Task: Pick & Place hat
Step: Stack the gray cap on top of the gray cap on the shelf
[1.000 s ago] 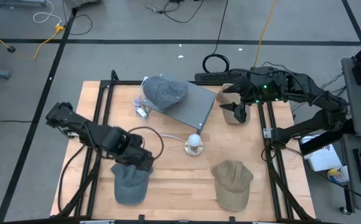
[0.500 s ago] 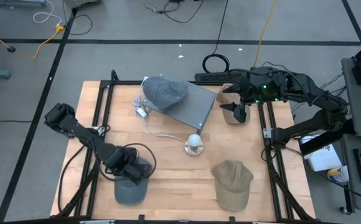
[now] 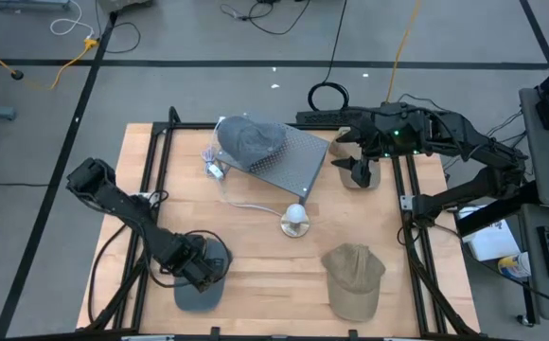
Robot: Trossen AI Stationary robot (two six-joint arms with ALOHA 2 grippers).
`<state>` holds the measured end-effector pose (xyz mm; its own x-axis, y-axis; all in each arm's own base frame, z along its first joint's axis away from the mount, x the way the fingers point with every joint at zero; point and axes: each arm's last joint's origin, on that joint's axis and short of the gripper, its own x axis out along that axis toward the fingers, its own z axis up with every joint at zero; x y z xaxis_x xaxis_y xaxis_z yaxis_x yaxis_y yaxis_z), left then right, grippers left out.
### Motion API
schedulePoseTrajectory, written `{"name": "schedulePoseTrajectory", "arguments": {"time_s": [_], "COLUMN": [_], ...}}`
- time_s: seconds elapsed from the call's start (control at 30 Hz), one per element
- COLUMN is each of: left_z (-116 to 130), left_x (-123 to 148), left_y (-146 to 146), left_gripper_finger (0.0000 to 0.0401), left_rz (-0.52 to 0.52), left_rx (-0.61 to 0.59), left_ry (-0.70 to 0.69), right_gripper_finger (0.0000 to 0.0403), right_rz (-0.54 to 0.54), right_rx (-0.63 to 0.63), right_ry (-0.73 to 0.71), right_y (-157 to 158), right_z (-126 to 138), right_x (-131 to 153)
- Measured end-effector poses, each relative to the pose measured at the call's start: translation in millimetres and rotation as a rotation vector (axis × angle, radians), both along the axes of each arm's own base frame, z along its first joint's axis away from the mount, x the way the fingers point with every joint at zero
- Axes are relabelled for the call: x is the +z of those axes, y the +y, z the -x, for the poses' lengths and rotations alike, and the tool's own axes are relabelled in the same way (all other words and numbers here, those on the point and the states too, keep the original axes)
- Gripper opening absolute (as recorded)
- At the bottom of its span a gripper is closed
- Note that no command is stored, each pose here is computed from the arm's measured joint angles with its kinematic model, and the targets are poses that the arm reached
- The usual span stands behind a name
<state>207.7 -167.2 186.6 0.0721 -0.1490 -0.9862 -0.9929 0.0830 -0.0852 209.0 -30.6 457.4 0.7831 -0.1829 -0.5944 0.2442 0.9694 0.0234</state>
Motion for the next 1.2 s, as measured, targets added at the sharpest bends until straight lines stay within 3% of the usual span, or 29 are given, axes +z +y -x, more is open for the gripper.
{"name": "schedulePoseTrajectory", "arguments": {"time_s": [0.27, 0.77, 0.97, 1.2], "left_z": [3, 5, 5, 11], "left_x": [-7, -7, 0, 27], "left_y": [3, 4, 9, 31], "left_gripper_finger": [0.0204, 0.0010, 0.0005, 0.0004], "left_rz": [-0.007, -0.021, 0.047, 0.052], "left_rx": [-0.002, -0.023, -0.101, -0.191], "left_ry": [0.016, 0.032, 0.042, -0.056], "right_gripper_finger": [0.0293, 0.0293, 0.0293, 0.0293], "right_rz": [0.017, 0.018, 0.019, 0.005], "right_rx": [0.016, 0.016, 0.016, 0.005], "right_ry": [0.023, 0.022, 0.021, 0.018], "right_y": [-1, -1, -1, -1], "right_z": [-7, -9, -9, -9], "right_x": [-4, -4, -4, -4]}}
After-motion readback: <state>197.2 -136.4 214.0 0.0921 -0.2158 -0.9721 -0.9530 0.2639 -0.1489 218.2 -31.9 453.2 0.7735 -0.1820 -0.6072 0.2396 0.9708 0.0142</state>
